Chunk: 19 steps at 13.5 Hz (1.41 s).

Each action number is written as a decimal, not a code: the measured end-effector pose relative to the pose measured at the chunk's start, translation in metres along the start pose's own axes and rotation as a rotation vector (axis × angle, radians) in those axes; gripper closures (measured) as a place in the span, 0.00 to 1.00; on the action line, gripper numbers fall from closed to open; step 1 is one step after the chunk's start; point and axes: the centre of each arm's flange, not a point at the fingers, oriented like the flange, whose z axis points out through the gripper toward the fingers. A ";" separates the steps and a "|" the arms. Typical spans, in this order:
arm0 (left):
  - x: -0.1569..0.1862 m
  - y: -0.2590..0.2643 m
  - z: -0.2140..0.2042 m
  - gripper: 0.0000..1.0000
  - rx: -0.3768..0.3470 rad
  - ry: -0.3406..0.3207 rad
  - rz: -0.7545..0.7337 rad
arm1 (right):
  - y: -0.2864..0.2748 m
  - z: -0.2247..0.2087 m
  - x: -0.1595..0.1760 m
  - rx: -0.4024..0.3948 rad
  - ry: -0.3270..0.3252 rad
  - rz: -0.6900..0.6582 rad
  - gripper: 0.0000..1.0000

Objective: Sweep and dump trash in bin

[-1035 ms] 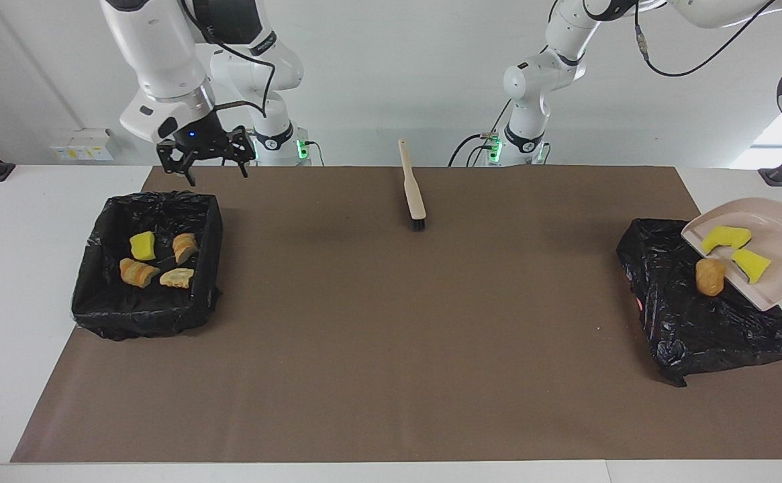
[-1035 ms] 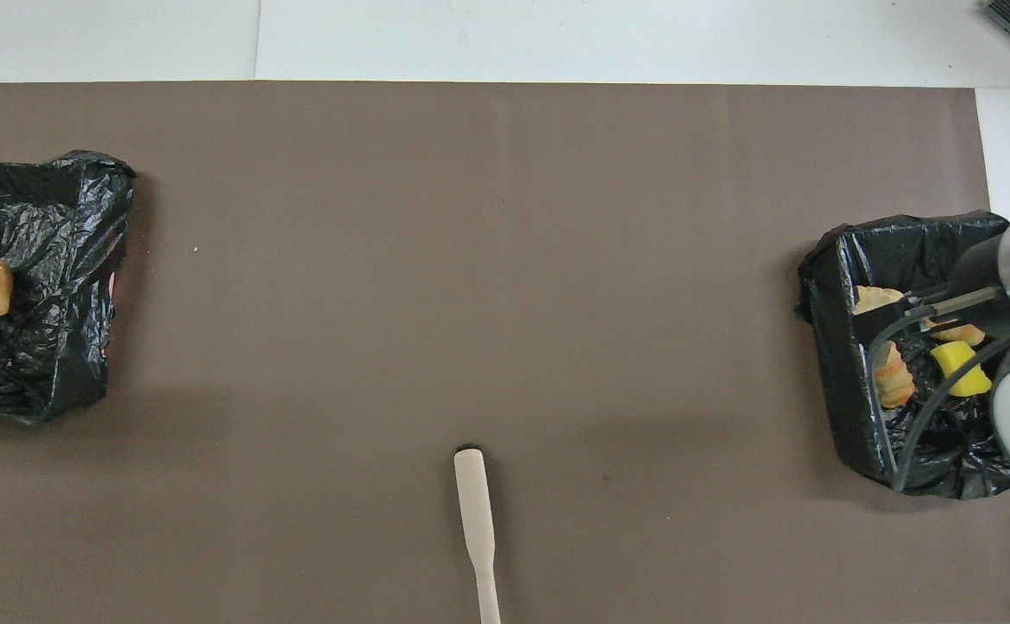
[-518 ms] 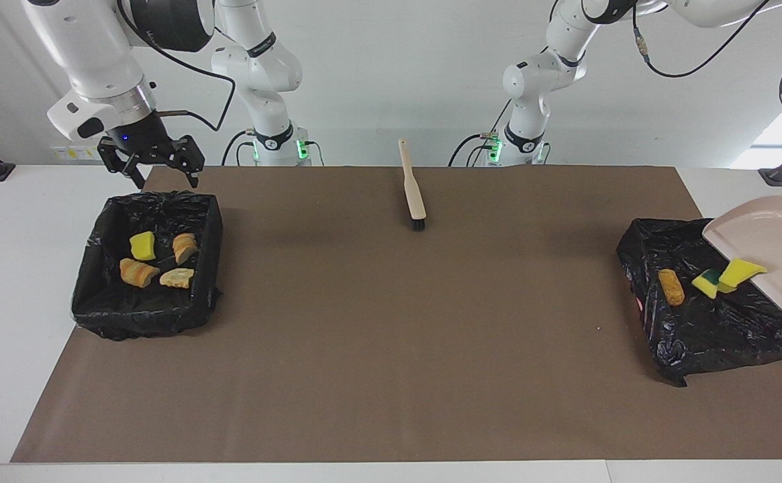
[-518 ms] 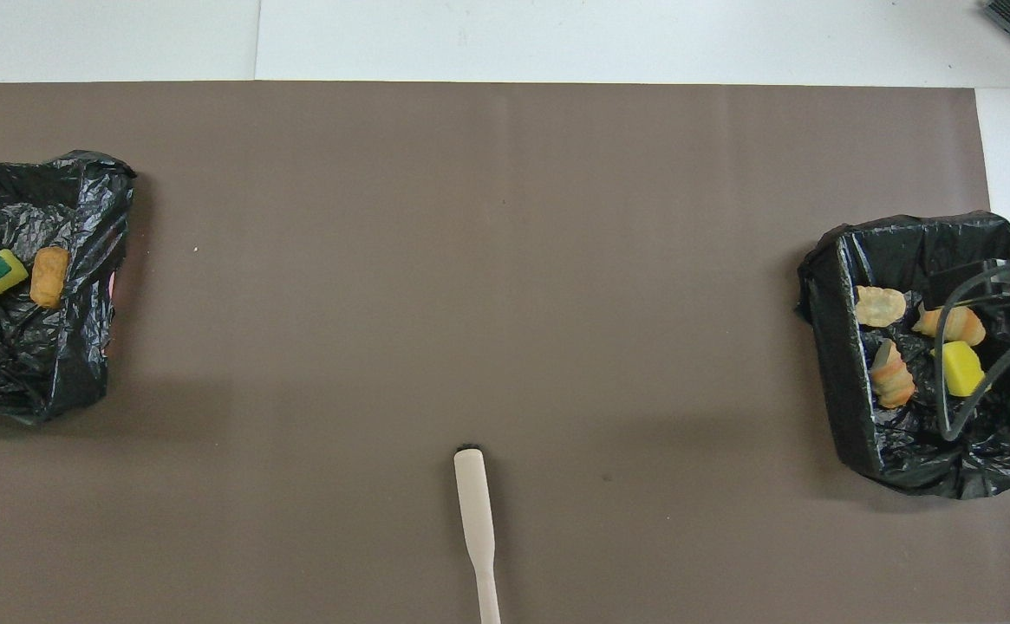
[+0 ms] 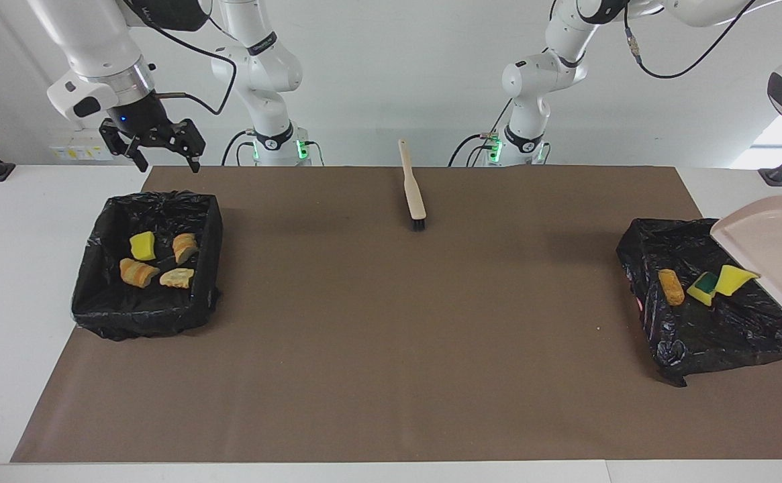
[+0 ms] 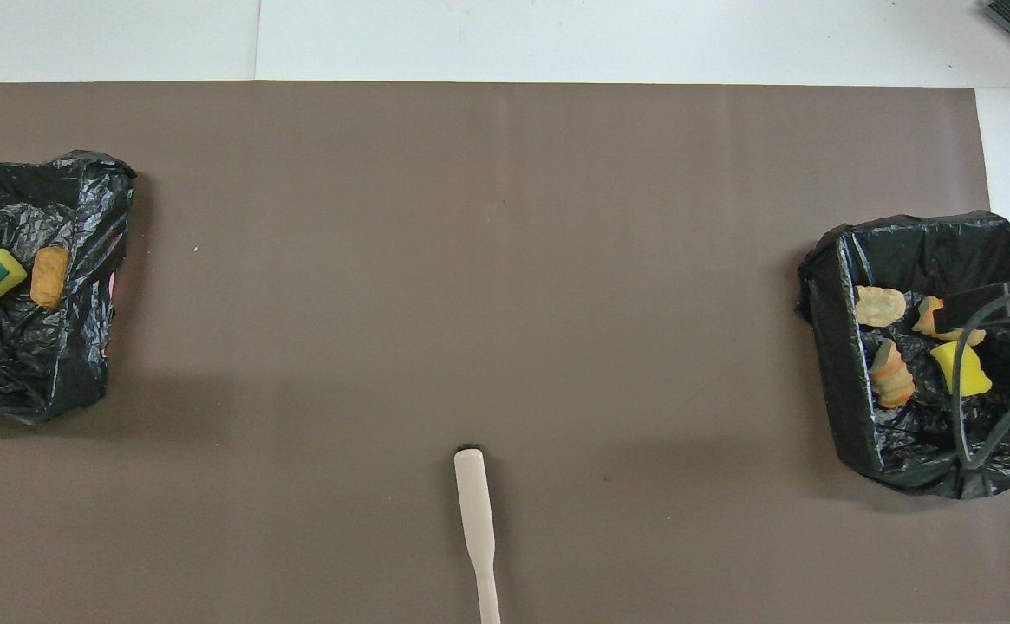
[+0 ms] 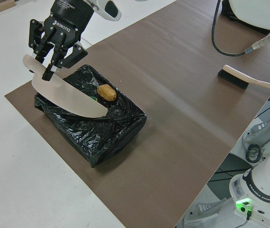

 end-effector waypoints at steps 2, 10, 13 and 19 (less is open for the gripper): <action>-0.011 0.008 -0.014 0.69 -0.017 0.062 -0.052 | 0.000 0.000 0.000 0.000 0.000 -0.001 0.00; -0.017 0.054 -0.094 0.69 -0.120 0.249 -0.330 | -0.006 0.000 0.000 0.006 0.001 -0.010 0.00; 0.017 0.067 -0.130 0.69 -0.212 0.332 -0.498 | -0.006 0.000 0.000 0.007 0.001 -0.010 0.00; 0.124 0.108 -0.184 0.69 -0.516 0.491 -0.816 | -0.006 0.000 0.000 0.007 0.001 -0.010 0.00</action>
